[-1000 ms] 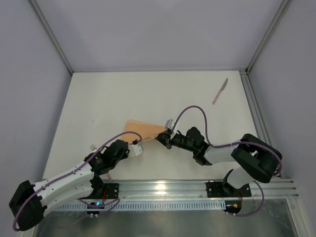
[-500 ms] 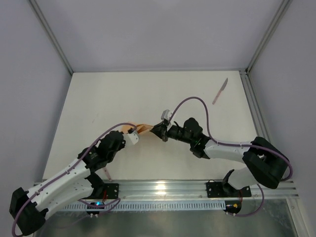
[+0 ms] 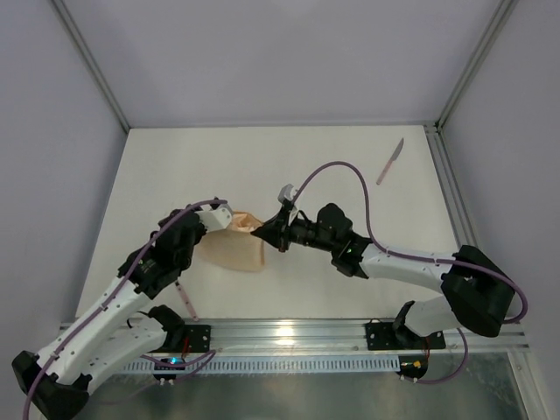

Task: Fold the napkin into a case and place the utensils inside
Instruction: Turn over the upper triangle folded napkin at the center of the board.

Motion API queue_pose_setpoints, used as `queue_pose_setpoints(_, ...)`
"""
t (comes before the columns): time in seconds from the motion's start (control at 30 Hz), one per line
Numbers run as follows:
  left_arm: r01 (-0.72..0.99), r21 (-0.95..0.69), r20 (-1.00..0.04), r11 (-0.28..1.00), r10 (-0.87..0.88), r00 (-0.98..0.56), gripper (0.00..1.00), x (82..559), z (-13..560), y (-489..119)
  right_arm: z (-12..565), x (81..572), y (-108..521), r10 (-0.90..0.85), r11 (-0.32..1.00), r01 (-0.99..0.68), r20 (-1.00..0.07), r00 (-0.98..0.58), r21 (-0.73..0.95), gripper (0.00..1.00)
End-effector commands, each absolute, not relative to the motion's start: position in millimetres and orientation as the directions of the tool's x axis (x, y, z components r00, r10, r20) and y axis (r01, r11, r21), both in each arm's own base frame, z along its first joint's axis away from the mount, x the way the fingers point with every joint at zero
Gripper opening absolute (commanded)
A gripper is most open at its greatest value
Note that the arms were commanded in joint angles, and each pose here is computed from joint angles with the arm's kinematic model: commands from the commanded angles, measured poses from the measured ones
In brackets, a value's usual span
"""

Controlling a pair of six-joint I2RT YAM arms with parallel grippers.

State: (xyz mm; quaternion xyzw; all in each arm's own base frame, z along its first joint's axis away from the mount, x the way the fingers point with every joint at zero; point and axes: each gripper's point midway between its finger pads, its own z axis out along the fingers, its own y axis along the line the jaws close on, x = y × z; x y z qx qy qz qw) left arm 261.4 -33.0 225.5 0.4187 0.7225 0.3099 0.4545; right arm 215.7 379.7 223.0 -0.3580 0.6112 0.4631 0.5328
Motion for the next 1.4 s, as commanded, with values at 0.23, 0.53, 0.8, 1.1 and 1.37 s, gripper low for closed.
queue_pose_setpoints(0.23,0.232,0.915,-0.249,0.331,0.914,-0.320,0.00,254,270,11,247,194,449,0.219,0.144,-0.848,-0.852,-0.476,0.511,0.04)
queue_pose_setpoints(0.53,0.155,0.959,-0.162,0.236,0.910,-0.382,0.00,249,309,35,245,183,491,0.281,0.063,-0.748,-0.731,-0.622,0.661,0.04)
queue_pose_setpoints(0.8,0.132,0.969,-0.152,0.210,0.923,-0.353,0.00,263,339,26,284,164,511,0.321,-0.060,-0.699,-0.649,-0.689,0.712,0.04)
queue_pose_setpoints(1.1,0.335,0.931,-0.068,0.143,0.972,-0.227,0.00,315,266,-24,221,185,477,0.408,-0.016,-0.467,-0.420,-0.810,0.884,0.04)
queue_pose_setpoints(1.37,0.492,0.854,-0.117,0.166,0.985,-0.129,0.00,393,211,-89,152,240,405,0.572,0.184,-0.267,-0.324,-0.754,0.946,0.04)
